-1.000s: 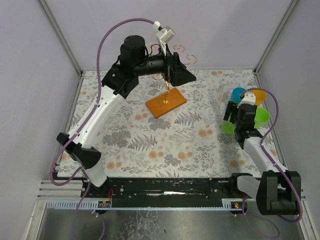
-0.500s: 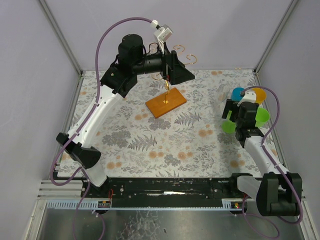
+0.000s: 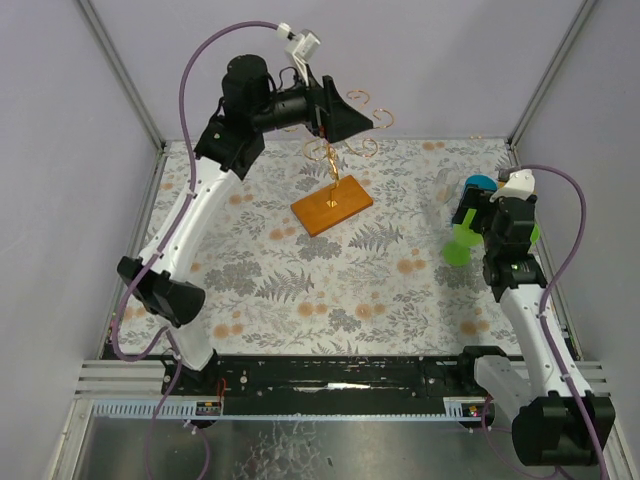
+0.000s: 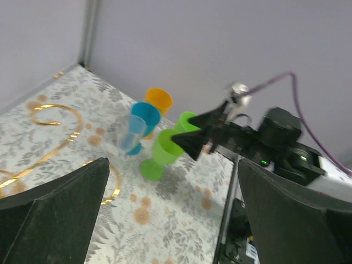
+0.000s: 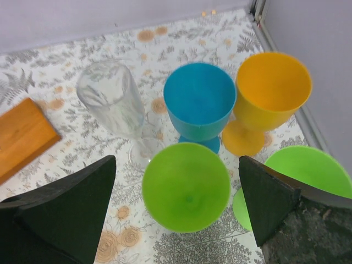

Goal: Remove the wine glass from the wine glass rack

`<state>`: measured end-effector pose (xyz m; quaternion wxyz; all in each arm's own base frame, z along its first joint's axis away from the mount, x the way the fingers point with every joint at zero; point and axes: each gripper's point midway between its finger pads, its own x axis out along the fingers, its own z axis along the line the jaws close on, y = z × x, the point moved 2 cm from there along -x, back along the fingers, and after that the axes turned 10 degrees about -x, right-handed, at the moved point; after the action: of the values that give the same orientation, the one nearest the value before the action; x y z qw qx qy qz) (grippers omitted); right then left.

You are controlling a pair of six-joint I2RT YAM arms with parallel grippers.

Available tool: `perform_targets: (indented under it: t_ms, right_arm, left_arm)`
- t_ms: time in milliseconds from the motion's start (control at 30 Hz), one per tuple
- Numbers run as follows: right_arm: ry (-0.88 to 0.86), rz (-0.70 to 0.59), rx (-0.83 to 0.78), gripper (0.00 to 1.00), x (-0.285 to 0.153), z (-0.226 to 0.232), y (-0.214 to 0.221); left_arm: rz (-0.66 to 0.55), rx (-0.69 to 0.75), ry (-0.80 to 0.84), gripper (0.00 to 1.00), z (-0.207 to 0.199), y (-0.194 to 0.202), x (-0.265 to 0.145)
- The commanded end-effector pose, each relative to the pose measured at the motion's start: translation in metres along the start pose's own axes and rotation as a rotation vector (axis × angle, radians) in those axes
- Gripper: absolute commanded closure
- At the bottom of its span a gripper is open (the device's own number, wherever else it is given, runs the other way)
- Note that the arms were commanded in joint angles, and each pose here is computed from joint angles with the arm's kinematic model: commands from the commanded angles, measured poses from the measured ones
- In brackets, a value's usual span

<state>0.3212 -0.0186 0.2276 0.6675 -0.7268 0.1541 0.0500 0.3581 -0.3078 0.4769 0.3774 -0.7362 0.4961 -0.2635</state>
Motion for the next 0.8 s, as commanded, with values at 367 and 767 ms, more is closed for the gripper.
perform_targets:
  t_ms: [367,767]
  right_arm:
    - [-0.021,-0.207,0.119,0.01,-0.057,-0.009,-0.140]
    - [-0.349,-0.101,0.263,0.00,-0.049,0.047,-0.179]
  left_arm:
    - [-0.397,-0.225,-0.192,0.00,0.129,-0.107,-0.074]
    - [-0.427,-0.568,-0.214,0.00,0.200,-0.084,-0.114]
